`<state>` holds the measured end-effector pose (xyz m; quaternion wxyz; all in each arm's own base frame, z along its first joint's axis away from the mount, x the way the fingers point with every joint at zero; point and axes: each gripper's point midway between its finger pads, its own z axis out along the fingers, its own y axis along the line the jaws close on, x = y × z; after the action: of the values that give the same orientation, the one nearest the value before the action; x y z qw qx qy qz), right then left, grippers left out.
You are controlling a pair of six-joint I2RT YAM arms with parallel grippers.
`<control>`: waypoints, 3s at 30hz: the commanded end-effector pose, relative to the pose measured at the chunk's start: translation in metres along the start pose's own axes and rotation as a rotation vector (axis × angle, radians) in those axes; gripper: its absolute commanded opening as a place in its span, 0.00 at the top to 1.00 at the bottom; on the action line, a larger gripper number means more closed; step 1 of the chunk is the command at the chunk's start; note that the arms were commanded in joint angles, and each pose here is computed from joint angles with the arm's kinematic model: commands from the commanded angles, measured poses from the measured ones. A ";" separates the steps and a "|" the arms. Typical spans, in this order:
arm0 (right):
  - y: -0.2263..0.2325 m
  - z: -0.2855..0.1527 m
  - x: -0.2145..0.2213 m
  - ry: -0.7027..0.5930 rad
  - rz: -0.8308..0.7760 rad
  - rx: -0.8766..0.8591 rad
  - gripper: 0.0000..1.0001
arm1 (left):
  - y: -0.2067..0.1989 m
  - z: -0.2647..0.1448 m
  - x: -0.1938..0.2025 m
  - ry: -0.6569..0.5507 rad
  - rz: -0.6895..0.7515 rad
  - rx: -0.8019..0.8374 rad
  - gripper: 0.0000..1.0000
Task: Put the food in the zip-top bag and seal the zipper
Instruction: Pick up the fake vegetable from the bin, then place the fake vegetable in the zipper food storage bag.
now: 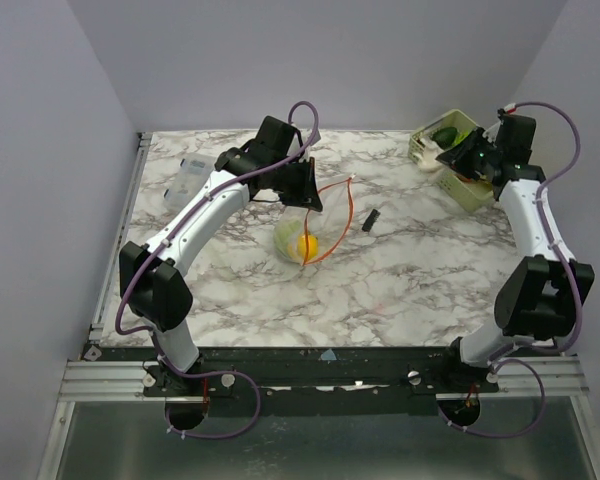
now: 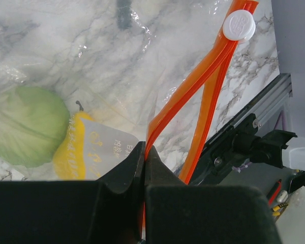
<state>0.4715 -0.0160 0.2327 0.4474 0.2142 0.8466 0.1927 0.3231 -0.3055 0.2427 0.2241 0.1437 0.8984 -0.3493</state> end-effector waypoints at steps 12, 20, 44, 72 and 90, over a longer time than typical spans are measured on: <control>0.174 -0.152 0.089 0.101 -0.030 -0.737 0.99 | -0.008 -0.008 -0.014 -0.026 0.003 0.019 1.00; 0.225 -0.214 0.121 0.170 -0.234 -1.099 0.99 | -0.011 -0.008 -0.014 -0.013 -0.008 0.060 1.00; 0.193 -0.124 0.198 0.172 -0.447 -0.752 0.99 | -0.023 -0.021 -0.014 -0.012 -0.051 0.186 1.00; 0.179 -0.097 0.198 0.157 -0.499 -0.335 0.99 | -0.032 -0.028 -0.022 -0.040 -0.076 0.197 1.00; 0.157 -0.093 0.193 0.155 -0.601 -0.130 1.00 | -0.027 -0.026 -0.031 -0.046 -0.044 0.125 1.00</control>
<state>0.3236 0.2151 0.2284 0.4341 -0.0903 0.8829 0.1547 0.3338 -0.3028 0.2831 0.2276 0.1201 0.8784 -0.4026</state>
